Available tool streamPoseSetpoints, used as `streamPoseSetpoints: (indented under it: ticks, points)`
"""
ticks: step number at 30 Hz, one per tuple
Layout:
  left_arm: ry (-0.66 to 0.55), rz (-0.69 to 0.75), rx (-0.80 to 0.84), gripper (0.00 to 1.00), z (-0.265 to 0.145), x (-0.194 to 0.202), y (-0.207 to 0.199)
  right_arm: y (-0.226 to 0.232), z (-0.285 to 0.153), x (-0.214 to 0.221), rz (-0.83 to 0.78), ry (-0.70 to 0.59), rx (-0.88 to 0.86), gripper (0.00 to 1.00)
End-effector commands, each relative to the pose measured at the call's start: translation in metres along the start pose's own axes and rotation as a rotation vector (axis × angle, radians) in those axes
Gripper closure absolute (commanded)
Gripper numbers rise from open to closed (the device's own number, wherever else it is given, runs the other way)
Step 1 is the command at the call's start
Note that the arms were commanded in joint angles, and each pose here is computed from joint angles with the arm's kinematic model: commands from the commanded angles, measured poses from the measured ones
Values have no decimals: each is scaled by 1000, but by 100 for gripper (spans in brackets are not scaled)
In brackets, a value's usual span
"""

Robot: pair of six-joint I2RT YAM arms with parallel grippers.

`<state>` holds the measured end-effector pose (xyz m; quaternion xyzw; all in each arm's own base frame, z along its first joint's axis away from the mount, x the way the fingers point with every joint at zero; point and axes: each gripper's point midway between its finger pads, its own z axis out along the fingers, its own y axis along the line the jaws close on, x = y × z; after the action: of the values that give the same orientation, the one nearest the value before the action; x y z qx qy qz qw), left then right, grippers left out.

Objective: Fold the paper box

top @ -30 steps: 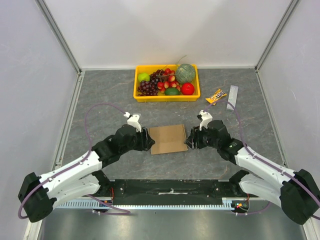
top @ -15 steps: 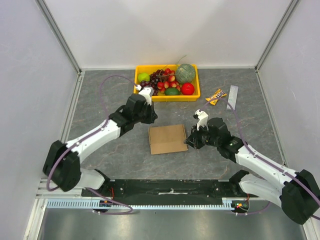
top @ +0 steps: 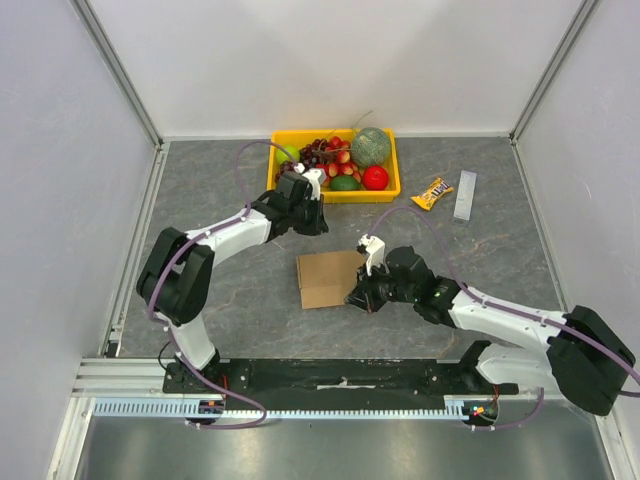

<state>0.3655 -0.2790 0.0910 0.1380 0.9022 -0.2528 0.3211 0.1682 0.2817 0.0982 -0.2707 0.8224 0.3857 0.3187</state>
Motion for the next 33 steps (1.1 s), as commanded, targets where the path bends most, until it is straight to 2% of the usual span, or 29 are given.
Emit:
streamPoseSetpoints:
  ticks: [1, 13, 33]
  points:
    - [14, 36, 54, 98, 7, -2, -7, -2, 13, -15, 11, -58, 23, 92]
    - [95, 0, 22, 98, 22, 31, 7, -10, 35, 0, 32, -5, 39, 94]
    - [155, -21, 68, 98, 9, 70, 5, -26, 43, 8, 42, 1, 118, 94]
